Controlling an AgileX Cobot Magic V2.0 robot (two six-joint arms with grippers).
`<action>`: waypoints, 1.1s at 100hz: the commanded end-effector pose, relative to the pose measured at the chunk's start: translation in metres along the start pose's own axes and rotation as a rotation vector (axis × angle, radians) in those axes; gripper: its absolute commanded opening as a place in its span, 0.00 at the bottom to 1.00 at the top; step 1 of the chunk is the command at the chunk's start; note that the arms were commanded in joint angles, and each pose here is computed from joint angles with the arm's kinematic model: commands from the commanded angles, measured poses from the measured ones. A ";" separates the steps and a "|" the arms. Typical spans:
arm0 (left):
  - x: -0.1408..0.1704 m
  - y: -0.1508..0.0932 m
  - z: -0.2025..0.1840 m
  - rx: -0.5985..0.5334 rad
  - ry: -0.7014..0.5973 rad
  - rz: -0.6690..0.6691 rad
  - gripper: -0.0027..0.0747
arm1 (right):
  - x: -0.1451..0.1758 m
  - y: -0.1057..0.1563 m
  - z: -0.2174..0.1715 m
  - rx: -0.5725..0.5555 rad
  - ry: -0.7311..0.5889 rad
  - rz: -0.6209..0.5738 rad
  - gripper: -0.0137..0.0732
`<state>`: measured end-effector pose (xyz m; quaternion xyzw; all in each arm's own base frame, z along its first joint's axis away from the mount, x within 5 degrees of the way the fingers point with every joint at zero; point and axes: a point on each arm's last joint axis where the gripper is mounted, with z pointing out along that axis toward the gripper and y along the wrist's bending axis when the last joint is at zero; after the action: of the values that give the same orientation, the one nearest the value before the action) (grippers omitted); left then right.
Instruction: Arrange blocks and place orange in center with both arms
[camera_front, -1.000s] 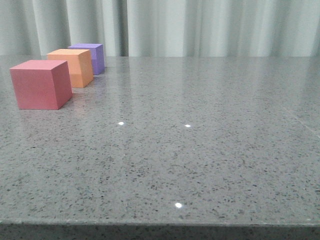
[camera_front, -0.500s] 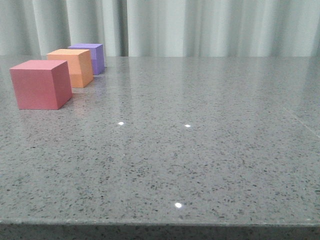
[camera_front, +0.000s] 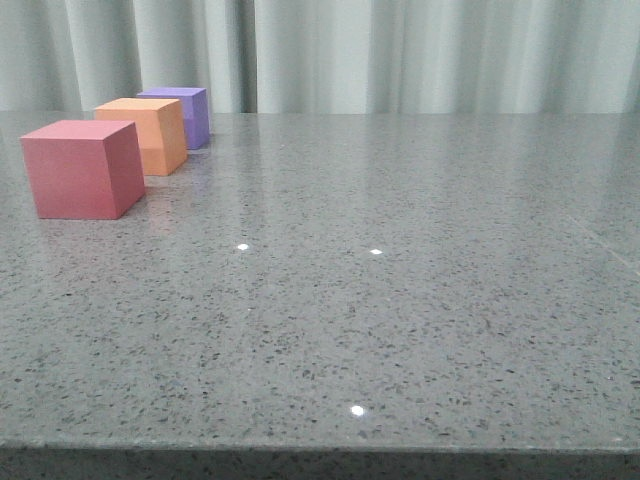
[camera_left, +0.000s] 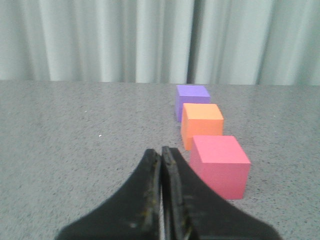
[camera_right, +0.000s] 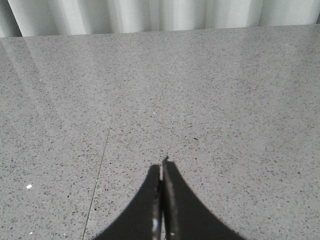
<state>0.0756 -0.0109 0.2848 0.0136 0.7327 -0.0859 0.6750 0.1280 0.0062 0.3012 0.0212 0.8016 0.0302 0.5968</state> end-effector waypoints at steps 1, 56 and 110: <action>-0.007 0.000 -0.007 -0.004 -0.128 -0.003 0.01 | -0.016 0.002 -0.002 -0.020 -0.102 -0.021 0.08; 0.080 0.010 -0.016 -0.014 -0.159 0.041 0.01 | -0.016 0.002 -0.002 -0.021 -0.104 -0.021 0.08; 0.080 0.010 -0.016 -0.006 -0.218 0.056 0.01 | -0.016 0.002 -0.003 -0.022 -0.106 -0.021 0.08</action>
<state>0.0557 -0.0066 0.2102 0.0210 0.6832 -0.0638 0.7272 0.1280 0.0063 0.3015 0.0209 0.8007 0.0306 0.5979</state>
